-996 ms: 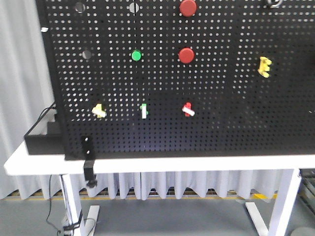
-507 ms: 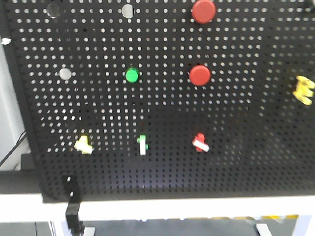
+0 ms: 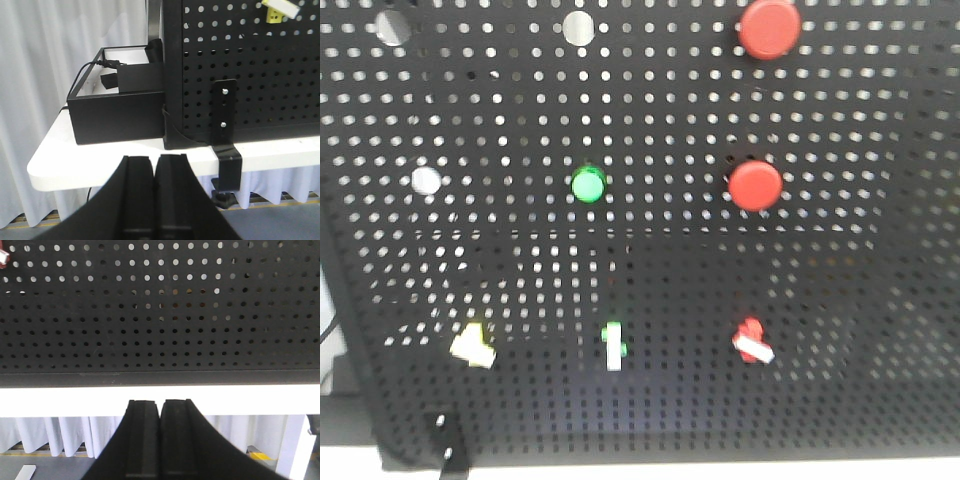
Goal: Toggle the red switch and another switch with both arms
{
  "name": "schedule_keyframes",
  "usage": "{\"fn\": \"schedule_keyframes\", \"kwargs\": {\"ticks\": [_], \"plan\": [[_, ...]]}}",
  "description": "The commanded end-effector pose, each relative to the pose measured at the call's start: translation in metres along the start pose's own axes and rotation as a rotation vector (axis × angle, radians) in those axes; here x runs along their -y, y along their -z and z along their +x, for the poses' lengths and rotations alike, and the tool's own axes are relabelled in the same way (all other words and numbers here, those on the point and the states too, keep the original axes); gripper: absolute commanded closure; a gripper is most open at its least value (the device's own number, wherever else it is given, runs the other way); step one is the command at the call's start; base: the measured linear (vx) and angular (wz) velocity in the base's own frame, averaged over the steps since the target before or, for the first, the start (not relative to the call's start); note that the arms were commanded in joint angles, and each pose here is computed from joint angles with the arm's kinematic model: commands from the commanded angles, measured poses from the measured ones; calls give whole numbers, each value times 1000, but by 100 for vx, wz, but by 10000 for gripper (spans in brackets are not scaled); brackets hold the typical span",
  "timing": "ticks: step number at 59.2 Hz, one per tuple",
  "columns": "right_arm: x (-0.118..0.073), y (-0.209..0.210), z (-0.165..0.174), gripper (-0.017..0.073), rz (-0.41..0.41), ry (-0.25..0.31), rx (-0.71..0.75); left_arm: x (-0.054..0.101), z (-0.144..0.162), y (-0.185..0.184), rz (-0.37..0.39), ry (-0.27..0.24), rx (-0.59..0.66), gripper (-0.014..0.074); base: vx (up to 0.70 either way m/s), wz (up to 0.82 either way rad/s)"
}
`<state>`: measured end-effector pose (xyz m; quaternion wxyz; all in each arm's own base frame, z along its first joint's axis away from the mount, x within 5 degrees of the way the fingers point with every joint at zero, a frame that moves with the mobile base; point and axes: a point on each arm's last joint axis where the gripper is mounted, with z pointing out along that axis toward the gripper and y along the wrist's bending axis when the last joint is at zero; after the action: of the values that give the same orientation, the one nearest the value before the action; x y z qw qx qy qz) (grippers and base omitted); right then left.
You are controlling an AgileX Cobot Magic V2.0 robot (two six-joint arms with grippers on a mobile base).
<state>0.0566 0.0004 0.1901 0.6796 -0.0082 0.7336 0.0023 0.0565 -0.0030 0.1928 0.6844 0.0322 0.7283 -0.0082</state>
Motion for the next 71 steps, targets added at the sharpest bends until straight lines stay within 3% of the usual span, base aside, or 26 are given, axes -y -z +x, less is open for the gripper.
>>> {"fn": "schedule_keyframes", "kwargs": {"ticks": [1,52,64,71], "plan": [[0,1,-6,566,2,14,83,0,-1,0,0,9,66,591,10,1],[0,1,-6,566,2,13,86,0,-1,0,0,9,66,591,2,0],[-1,1,-11,566,-2,15,140,0,-5,0,0,11,99,591,0,0],[-1,3,-20,566,-9,15,242,0,-11,1,0,12,162,591,0,0]]}}
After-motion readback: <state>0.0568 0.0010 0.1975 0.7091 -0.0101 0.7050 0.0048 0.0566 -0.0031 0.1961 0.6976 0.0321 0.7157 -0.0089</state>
